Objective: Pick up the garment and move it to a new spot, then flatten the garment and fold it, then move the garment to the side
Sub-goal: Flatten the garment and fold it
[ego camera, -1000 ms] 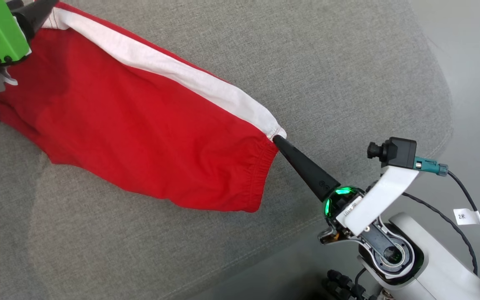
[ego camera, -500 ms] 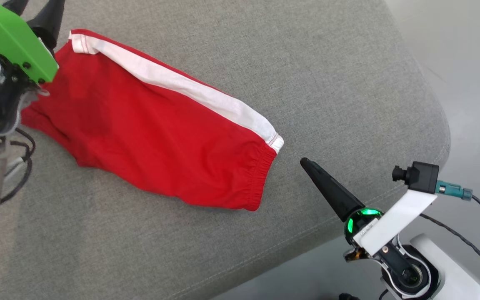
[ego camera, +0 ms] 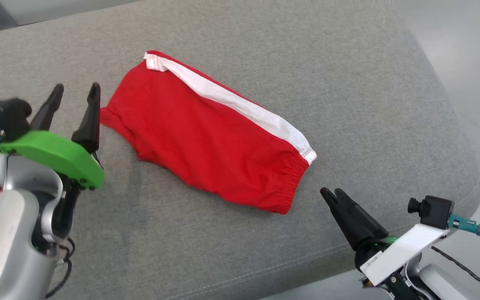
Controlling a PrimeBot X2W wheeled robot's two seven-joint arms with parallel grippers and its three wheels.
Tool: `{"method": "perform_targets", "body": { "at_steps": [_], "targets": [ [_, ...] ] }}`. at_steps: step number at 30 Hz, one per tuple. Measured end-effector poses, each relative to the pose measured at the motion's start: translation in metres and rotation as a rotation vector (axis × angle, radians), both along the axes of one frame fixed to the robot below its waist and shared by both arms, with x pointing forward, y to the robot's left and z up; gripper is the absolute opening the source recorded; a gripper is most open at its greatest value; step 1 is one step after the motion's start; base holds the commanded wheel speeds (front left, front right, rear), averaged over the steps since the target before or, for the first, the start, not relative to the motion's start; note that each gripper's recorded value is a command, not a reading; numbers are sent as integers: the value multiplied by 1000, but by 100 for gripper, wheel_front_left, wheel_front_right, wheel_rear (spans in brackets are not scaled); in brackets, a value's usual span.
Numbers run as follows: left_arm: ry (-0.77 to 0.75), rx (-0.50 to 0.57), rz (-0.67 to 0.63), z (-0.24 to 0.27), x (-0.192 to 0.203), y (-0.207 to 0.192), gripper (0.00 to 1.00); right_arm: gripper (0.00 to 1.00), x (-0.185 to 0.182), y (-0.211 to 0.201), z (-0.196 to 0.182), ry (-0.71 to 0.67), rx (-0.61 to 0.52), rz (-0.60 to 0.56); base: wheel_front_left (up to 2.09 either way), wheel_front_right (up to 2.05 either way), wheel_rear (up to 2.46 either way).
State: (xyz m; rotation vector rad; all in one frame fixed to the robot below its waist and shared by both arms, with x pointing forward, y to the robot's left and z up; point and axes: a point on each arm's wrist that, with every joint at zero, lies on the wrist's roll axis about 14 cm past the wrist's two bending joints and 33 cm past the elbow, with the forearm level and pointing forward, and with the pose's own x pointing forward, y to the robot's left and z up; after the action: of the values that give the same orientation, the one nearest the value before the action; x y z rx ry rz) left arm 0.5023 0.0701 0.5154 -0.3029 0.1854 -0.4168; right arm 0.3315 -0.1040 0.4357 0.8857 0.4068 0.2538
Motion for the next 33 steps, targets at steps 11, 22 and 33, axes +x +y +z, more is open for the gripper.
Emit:
{"method": "perform_targets", "body": {
  "at_steps": [11, 22, 33],
  "targets": [
    [-4, 8, 226, -21, -71, 66, 100, 100, -14, 60, 1, 48, 157, 64, 0, 0, 0],
    [37, -46, 356, -32, -117, 93, 100, 100, -17, 92, -1, 165, 368, 35, 0, 0, 0],
    [-49, 12, 371, -15, -114, 101, 100, 100, -11, 77, -29, 261, 407, -70, 0, 0, 0]
  ]
}}
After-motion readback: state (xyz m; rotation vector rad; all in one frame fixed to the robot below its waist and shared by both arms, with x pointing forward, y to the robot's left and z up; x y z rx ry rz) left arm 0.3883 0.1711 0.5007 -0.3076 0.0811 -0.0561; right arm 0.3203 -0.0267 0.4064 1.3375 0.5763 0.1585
